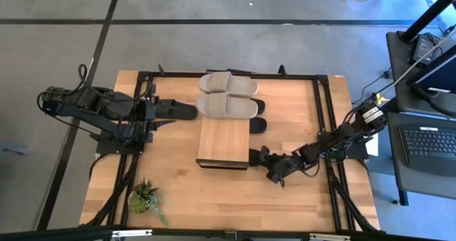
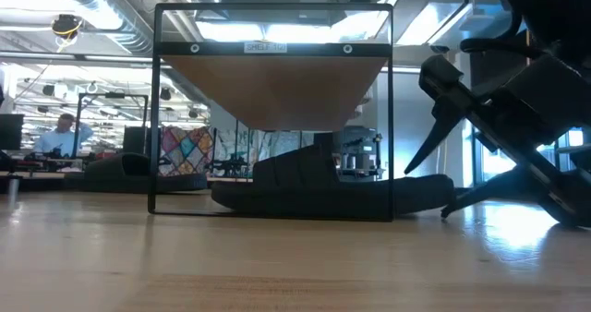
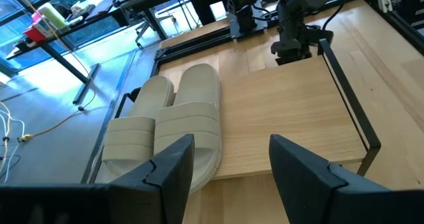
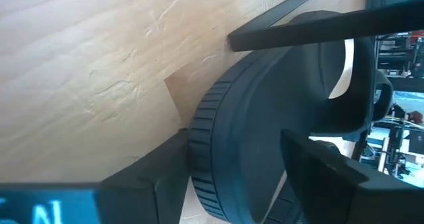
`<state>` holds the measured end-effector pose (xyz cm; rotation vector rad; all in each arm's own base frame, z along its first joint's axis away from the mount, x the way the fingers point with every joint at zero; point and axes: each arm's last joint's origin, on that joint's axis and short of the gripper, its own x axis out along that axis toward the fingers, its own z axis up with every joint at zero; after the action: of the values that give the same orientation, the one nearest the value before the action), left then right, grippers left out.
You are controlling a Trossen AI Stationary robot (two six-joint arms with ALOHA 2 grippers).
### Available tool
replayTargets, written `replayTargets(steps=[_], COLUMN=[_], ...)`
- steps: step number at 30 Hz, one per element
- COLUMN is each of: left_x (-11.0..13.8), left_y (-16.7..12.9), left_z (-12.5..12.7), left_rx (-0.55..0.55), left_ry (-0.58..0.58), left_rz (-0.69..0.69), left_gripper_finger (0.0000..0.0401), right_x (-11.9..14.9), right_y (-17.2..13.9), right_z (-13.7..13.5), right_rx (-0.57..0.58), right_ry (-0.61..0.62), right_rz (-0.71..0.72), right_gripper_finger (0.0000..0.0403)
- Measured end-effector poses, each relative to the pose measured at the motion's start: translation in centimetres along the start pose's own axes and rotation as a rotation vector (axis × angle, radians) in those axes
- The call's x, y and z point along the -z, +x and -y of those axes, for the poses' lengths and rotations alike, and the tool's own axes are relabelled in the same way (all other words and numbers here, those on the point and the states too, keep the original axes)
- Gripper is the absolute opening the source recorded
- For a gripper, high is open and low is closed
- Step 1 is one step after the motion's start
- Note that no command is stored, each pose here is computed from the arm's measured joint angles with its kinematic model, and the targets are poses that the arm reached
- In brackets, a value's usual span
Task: Pick and place slides into the shelf
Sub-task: Put the bottom left black slide under the shelf
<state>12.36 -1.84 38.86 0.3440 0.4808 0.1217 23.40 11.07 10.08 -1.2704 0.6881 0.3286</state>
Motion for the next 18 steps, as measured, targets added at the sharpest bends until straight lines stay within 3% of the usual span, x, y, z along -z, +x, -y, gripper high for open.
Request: replayTargets(steps=[10,18], left_x=[0.0,0.0], left_y=[0.0,0.0], left_z=[0.0,0.0], left_rx=[0.009,0.01], left_ry=[0.0,0.0], left_rz=[0.002,0.002], left_gripper_finger=[0.0188,0.0188], right_x=[-1.0,-1.4], right_y=[-1.0,-1.6], right_z=[-0.9,-1.7], right_rx=[0.081,0.095], right_ry=[-0.036,0.018], right_rz=[-0.065,-0.106], right_gripper_finger=[0.0237,0.0237])
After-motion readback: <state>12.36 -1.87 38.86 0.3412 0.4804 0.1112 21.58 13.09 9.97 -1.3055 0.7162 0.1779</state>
